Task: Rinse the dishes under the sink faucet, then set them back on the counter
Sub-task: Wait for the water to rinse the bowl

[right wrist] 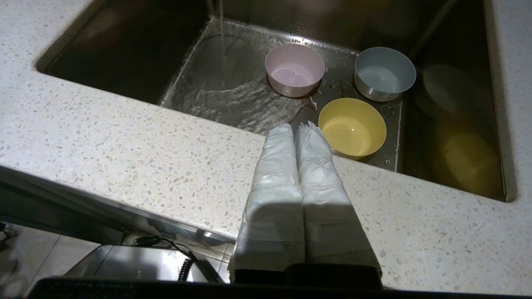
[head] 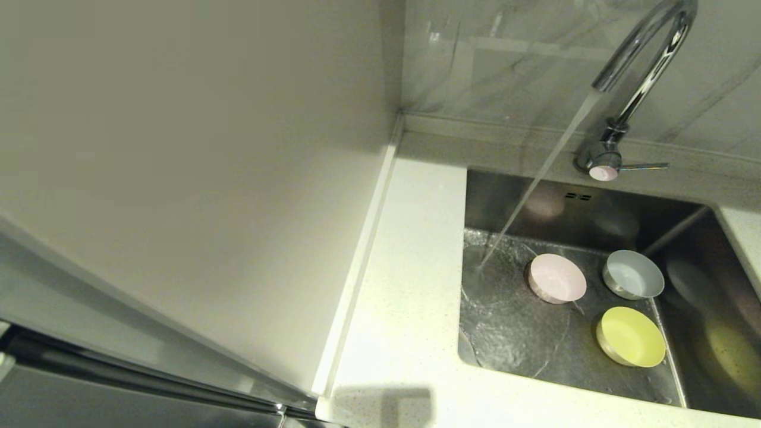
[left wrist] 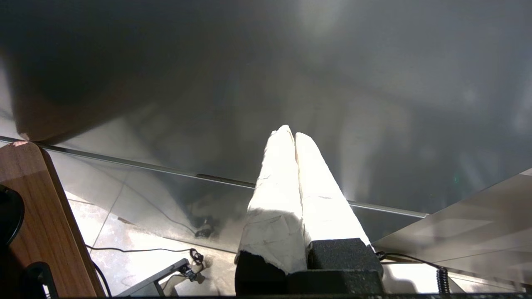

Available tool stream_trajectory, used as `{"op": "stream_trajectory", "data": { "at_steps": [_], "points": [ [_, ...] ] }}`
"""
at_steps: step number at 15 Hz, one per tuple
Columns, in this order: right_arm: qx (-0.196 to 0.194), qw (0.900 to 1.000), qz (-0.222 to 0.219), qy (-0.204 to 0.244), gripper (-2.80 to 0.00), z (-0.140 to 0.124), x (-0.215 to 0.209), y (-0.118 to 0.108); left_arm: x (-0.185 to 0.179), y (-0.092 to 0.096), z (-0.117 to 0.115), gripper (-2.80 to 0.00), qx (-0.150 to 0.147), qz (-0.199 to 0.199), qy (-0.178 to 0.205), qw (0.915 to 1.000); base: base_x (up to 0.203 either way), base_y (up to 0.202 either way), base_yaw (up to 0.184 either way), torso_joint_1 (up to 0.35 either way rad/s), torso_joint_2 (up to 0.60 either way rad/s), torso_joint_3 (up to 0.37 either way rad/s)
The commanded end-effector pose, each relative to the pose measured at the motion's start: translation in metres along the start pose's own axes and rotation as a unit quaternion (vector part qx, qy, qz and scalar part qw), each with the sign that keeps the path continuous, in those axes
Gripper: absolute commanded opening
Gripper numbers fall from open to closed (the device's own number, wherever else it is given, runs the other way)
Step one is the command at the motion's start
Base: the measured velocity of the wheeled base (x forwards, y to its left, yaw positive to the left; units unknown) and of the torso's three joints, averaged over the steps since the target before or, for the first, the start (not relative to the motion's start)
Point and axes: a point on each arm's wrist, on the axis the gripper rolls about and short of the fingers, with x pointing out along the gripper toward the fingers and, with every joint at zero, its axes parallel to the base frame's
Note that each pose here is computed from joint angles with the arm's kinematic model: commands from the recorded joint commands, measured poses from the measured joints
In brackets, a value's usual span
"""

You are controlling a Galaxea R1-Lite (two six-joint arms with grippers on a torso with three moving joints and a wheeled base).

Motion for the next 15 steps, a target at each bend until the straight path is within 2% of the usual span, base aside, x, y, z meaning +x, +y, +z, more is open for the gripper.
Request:
{"op": "stream_trajectory", "data": {
  "at_steps": [1, 15],
  "points": [
    [-0.001, 1.000, 0.000, 0.001, -2.80, 0.0001, 0.0002, 0.0000, 0.0002, 0.0000, -0.0007, -2.80, 0.000, 0.000, 0.001, 1.0000, 0.000, 0.000, 0.000, 0.000, 0.00, 0.000],
    [-0.001, 1.000, 0.000, 0.001, -2.80, 0.0001, 0.0002, 0.0000, 0.0002, 0.0000, -0.0008, -2.80, 0.000, 0.000, 0.001, 1.0000, 0.000, 0.000, 0.000, 0.000, 0.00, 0.000]
  ]
}}
